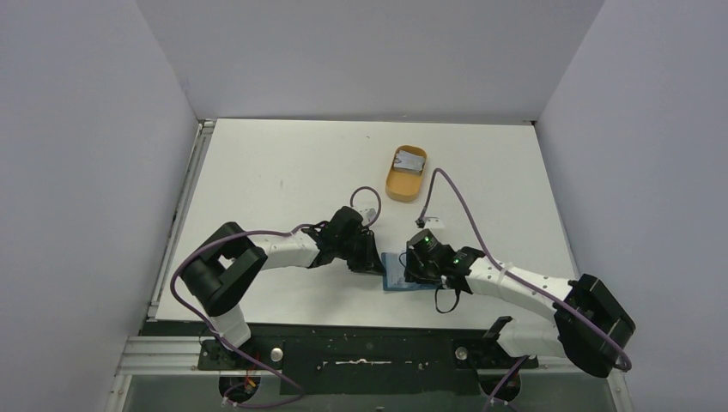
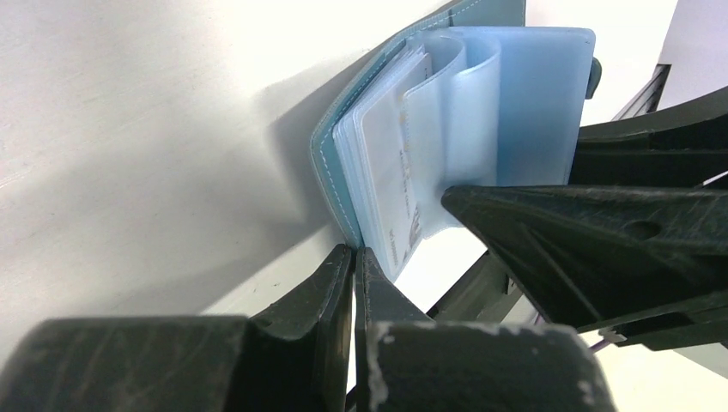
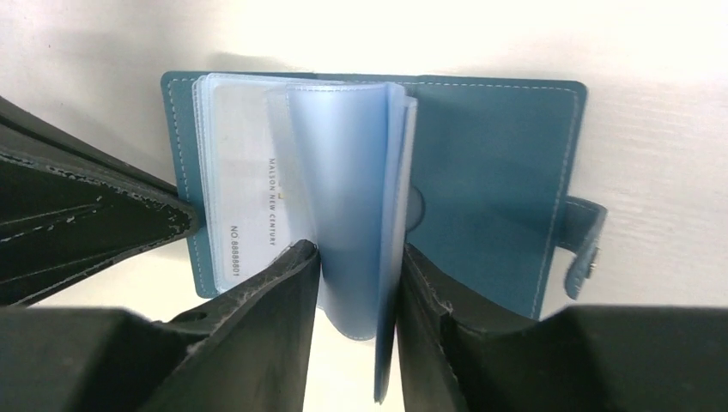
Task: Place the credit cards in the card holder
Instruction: Open the card holder at the center of the board.
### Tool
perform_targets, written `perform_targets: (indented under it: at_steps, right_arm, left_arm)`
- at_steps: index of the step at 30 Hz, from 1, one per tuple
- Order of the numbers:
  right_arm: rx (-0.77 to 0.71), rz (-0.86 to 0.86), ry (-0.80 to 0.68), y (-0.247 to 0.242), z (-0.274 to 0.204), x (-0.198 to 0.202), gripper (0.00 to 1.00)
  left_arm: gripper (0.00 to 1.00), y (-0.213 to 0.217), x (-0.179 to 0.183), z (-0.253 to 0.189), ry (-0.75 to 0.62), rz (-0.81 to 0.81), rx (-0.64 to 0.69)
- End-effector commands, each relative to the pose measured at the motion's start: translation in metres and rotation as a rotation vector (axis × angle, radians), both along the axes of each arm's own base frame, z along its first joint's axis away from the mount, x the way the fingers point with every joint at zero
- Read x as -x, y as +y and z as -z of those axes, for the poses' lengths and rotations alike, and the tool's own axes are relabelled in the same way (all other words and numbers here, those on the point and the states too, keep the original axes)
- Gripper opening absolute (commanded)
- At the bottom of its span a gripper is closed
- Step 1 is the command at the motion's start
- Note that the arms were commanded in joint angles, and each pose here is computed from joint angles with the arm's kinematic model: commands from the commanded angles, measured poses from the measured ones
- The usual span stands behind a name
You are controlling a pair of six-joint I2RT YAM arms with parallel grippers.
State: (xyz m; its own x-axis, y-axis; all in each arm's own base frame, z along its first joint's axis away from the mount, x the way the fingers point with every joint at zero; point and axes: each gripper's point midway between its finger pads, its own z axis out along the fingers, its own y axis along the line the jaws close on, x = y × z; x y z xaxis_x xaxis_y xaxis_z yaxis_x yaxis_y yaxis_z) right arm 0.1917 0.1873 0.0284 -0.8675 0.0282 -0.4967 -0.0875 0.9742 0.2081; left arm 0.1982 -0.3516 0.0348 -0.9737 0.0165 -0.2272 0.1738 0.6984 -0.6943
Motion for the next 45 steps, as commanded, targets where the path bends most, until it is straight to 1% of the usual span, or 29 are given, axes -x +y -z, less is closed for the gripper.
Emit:
perform_targets:
  at_steps: [1, 4, 11, 16, 19, 22, 23, 25, 27, 30, 33, 37, 41, 45]
  right_arm:
    - [-0.007, 0.041, -0.043, -0.01, -0.008, -0.007, 0.33]
    - [-0.003, 0.055, -0.04, -0.017, -0.006, -0.006, 0.3]
    - [-0.005, 0.078, -0.031, -0.027, -0.001, -0.001, 0.27]
    - [-0.004, 0.093, -0.027, -0.032, 0.001, 0.0, 0.26]
    - [-0.008, 0.104, -0.029, -0.036, 0.002, 0.002, 0.27]
    - [-0.011, 0.106, -0.028, -0.038, 0.003, 0.002, 0.27]
    - [-0.011, 0.108, -0.028, -0.038, 0.003, 0.002, 0.27]
    - [-0.009, 0.111, -0.025, -0.04, 0.005, 0.002, 0.27]
    - [-0.006, 0.116, -0.02, -0.041, 0.007, 0.003, 0.26]
    - [-0.006, 0.123, -0.016, -0.043, 0.009, 0.004, 0.27]
    - [-0.01, 0.124, -0.017, -0.043, 0.009, 0.004, 0.27]
    - [-0.009, 0.129, -0.018, -0.043, 0.009, 0.003, 0.3]
    - [-0.007, 0.129, -0.019, -0.043, 0.007, 0.003, 0.31]
    - [0.002, 0.13, -0.019, -0.046, 0.005, 0.004, 0.32]
  left_arm:
    - [0.0, -0.008, -0.006, -0.019, -0.04, 0.013, 0.061]
    - [0.0, -0.006, -0.007, -0.021, -0.042, 0.012, 0.055]
    - [0.0, 0.005, -0.01, -0.028, -0.057, -0.007, 0.041]
    - [0.0, 0.014, -0.014, -0.037, -0.089, -0.024, 0.025]
    - [0.11, 0.023, -0.015, -0.039, -0.094, -0.033, -0.008]
    - [0.32, 0.026, -0.017, -0.045, -0.118, -0.039, -0.016]
    - [0.37, 0.026, -0.017, -0.047, -0.122, -0.039, -0.015]
    - [0.43, 0.026, -0.017, -0.047, -0.12, -0.038, -0.022]
    - [0.47, 0.027, -0.018, -0.047, -0.12, -0.042, -0.024]
    - [0.52, 0.022, -0.021, -0.057, -0.143, -0.058, 0.017]
    - [0.52, 0.006, -0.024, -0.076, -0.151, -0.057, 0.096]
    - [0.47, -0.029, -0.023, -0.097, -0.167, -0.005, 0.173]
    - [0.4, -0.059, -0.022, -0.095, -0.14, 0.037, 0.204]
    - [0.33, -0.071, -0.026, -0.081, -0.117, 0.039, 0.192]
